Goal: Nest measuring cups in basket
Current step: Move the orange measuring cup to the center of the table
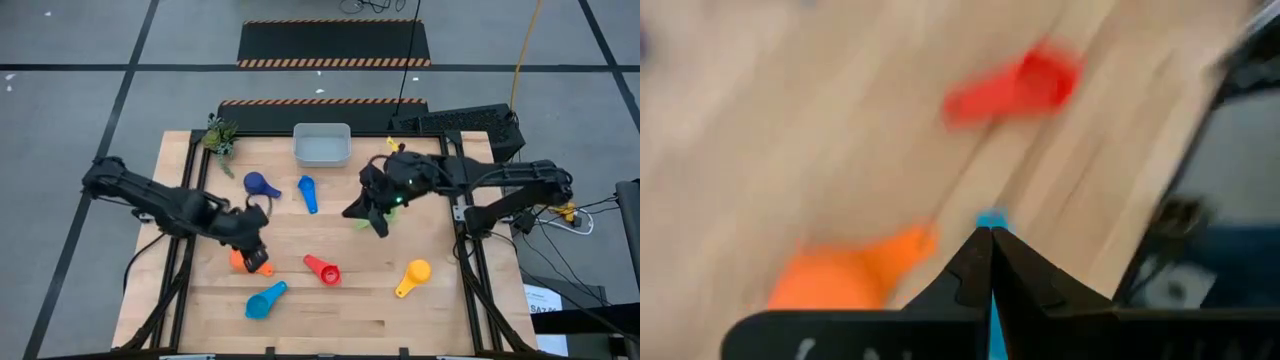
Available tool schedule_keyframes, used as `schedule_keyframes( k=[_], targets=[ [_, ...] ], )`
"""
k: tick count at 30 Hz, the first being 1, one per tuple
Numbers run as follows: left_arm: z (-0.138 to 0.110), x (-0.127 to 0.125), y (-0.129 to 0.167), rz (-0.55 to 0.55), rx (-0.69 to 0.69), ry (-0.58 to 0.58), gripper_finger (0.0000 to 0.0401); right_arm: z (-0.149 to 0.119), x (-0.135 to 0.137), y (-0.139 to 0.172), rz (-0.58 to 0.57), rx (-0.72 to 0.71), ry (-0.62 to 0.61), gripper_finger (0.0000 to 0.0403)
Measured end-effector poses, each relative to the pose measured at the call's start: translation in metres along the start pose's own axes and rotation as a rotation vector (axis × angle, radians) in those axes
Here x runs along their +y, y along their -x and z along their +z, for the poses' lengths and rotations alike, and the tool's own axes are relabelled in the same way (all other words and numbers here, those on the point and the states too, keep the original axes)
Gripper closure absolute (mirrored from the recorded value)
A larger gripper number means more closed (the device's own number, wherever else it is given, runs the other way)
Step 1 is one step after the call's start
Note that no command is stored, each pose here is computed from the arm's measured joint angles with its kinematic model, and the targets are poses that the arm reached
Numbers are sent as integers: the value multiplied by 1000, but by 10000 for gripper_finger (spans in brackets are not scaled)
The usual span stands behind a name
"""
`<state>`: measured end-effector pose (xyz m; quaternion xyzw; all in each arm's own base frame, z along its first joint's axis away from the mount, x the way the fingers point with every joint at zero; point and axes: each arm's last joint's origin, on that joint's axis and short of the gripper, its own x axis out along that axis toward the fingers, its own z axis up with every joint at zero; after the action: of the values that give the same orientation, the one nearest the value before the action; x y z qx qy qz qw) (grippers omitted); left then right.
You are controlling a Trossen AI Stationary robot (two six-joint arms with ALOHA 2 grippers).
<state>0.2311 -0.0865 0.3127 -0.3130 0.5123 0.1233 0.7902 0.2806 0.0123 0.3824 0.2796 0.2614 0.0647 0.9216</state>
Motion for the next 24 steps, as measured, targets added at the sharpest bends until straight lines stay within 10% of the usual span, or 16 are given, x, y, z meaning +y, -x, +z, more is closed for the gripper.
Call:
schedule_keyframes(
  k=[8, 14, 24],
  targets=[
    [-6, -16, -53, 26, 268, -17, 331, -10, -14, 21, 26, 176, 27, 403],
    [-7, -6, -86, 263, 399, 333, 236, -20, -14, 42, 6, 250, 88, 403],
    [16, -19, -116, 230, 349, 671, 199, -35, -12, 67, -9, 338, 187, 403]
  ],
)
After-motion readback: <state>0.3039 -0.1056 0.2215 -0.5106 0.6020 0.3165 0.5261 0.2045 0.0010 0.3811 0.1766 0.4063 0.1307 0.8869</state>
